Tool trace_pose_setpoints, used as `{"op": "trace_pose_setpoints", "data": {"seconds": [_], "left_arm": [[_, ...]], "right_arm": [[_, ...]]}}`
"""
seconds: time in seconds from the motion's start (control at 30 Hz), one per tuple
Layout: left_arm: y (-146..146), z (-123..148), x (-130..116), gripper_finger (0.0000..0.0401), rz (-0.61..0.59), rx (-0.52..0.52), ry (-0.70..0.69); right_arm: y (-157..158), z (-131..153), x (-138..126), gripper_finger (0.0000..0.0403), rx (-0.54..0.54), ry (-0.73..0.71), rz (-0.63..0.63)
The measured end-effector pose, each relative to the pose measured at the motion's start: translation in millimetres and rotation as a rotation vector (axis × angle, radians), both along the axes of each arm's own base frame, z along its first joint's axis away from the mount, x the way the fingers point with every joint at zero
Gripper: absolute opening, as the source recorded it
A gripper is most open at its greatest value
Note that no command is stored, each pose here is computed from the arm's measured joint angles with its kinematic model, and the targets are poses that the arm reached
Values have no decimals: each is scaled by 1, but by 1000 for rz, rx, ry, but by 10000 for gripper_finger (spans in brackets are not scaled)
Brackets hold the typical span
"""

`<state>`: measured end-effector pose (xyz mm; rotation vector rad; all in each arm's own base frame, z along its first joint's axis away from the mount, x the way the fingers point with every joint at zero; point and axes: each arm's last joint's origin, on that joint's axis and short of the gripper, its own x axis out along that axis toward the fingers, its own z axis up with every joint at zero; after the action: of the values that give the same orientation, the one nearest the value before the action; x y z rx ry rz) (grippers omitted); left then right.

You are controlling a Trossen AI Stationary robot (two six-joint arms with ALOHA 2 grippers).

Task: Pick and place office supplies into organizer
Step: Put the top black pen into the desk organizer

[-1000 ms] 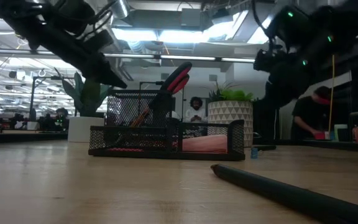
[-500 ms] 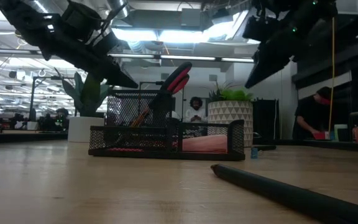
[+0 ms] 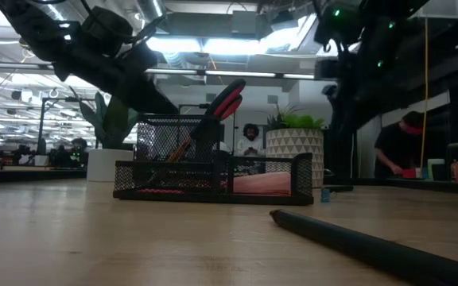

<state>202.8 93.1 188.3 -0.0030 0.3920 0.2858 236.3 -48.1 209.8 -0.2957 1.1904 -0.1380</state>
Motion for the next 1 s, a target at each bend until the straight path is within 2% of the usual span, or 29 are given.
{"op": "trace_pose_setpoints", "data": {"seconds": [0.13,0.23,0.43,0.63,0.83,1.0], "left_arm": [[-4,0,1,97,-115,-47,-21],[-5,0,1,97,-155,-59,-19],[-5,-2,0,97,-183,-9,13],[-5,-2,0,97,-185,-4,14],[-5,-3,0,97,-188,-1,21],[-5,-3,0,97,-186,1,19]], "right_arm": [[-2,-16,7,146,-24,93,95],[-4,-27,13,147,-17,132,110],[-9,-47,19,147,49,177,109],[-14,-62,29,147,47,182,156],[-25,-76,29,147,81,245,164],[-38,-82,25,147,191,233,142]]}}
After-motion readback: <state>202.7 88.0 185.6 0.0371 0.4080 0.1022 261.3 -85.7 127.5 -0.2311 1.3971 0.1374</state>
